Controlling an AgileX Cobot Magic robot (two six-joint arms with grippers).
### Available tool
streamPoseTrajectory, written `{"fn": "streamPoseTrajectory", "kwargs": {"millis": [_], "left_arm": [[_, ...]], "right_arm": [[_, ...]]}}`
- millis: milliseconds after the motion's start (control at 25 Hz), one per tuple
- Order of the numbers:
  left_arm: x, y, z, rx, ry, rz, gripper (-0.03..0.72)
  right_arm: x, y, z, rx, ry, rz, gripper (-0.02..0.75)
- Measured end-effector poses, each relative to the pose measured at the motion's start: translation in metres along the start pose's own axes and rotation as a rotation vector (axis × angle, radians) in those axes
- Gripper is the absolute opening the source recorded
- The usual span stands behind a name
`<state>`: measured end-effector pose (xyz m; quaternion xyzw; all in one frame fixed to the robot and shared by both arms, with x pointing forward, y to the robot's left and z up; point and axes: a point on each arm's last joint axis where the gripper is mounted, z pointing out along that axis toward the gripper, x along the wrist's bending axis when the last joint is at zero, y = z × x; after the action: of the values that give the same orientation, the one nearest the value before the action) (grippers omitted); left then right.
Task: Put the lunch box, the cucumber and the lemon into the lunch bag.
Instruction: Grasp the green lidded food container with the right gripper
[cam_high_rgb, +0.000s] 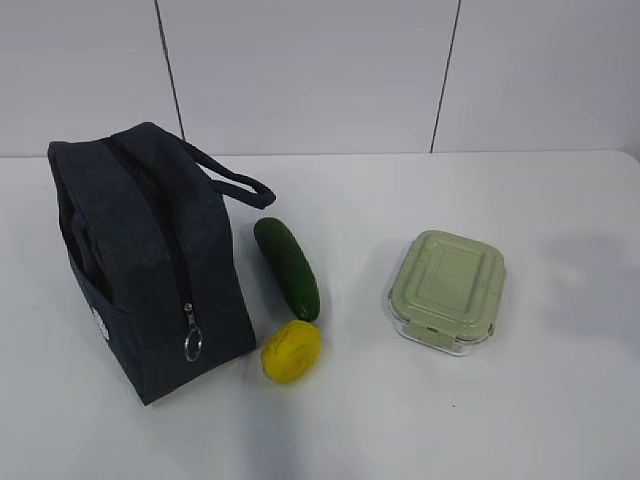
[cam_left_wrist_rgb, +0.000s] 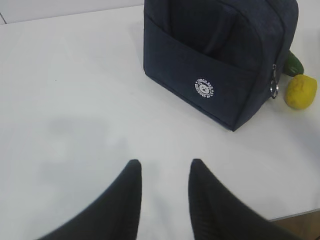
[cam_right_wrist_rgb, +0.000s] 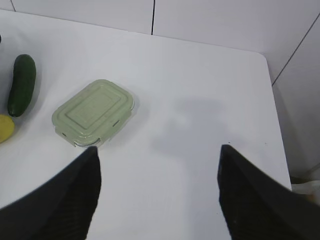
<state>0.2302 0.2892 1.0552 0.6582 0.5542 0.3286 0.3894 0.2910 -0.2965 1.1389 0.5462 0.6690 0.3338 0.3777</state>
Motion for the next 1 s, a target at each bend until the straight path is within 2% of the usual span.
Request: {"fn": "streamPoseTrajectory", "kwargs": {"millis": [520, 1000], "left_arm": [[0.0, 0.0, 0.0, 0.0, 0.0, 0.0, 0.235], [0.0, 0.0, 0.0, 0.0, 0.0, 0.0, 0.235]], "right_arm": [[0.003, 0.014, 0.004, -0.118, 0.042, 0.047, 0.552], [0.001, 0.027, 0.043, -0.009, 0.055, 0.053, 0.552]]}}
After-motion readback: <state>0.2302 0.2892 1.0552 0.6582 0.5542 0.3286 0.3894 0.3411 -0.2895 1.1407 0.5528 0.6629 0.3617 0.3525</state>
